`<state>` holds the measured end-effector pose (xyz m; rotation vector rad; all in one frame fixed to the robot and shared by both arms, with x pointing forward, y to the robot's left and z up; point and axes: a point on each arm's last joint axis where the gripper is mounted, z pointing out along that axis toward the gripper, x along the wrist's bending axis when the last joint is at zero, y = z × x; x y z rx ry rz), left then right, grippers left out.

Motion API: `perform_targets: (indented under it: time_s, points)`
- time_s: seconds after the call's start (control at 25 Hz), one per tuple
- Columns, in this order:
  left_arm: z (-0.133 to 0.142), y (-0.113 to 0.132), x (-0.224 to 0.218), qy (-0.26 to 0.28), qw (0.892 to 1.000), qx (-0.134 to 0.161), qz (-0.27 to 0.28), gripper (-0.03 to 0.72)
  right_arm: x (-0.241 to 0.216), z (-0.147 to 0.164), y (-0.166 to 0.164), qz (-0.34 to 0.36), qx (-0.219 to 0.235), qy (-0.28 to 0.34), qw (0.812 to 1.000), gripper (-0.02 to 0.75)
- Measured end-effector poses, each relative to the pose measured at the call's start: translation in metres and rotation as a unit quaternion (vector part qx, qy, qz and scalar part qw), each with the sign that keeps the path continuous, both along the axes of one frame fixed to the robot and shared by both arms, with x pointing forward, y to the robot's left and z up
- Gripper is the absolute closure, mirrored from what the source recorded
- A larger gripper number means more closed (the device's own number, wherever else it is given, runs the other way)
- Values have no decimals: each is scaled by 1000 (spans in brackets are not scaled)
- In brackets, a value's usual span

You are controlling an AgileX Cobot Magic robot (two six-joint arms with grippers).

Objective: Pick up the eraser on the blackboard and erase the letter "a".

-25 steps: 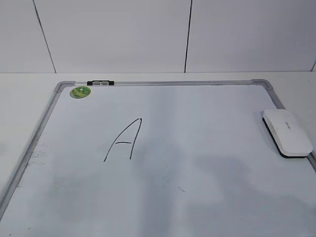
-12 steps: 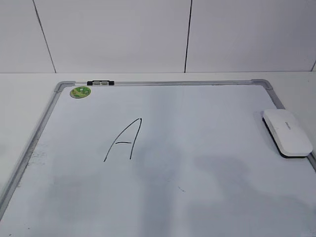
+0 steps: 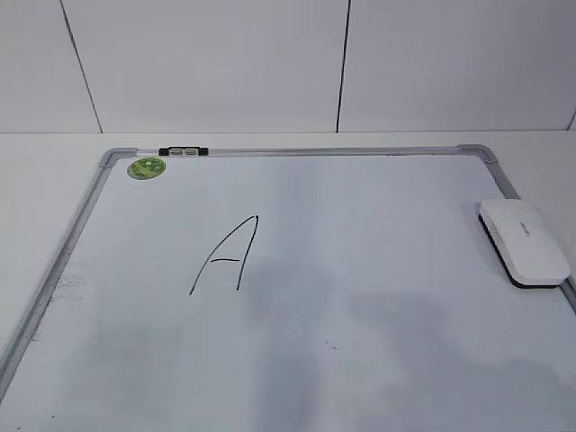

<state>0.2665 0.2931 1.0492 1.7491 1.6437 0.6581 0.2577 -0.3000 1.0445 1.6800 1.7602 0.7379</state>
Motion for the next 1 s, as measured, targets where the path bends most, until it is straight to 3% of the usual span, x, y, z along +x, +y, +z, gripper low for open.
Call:
perform_targets:
  time_s: [0.24, 0.44, 1.0]
  points:
    - [2, 1, -19, -61, 998, -3, 0, 191, -22, 1, 0, 0, 1, -75, 997, 171]
    - [2, 2, -32, -103, 995, -5, 0, 191, -29, 1, -1, 0, 2, -98, 995, 171]
    - [2, 2, -34, -107, 994, -5, 0, 191, -30, 1, -1, 0, 1, -99, 995, 171]
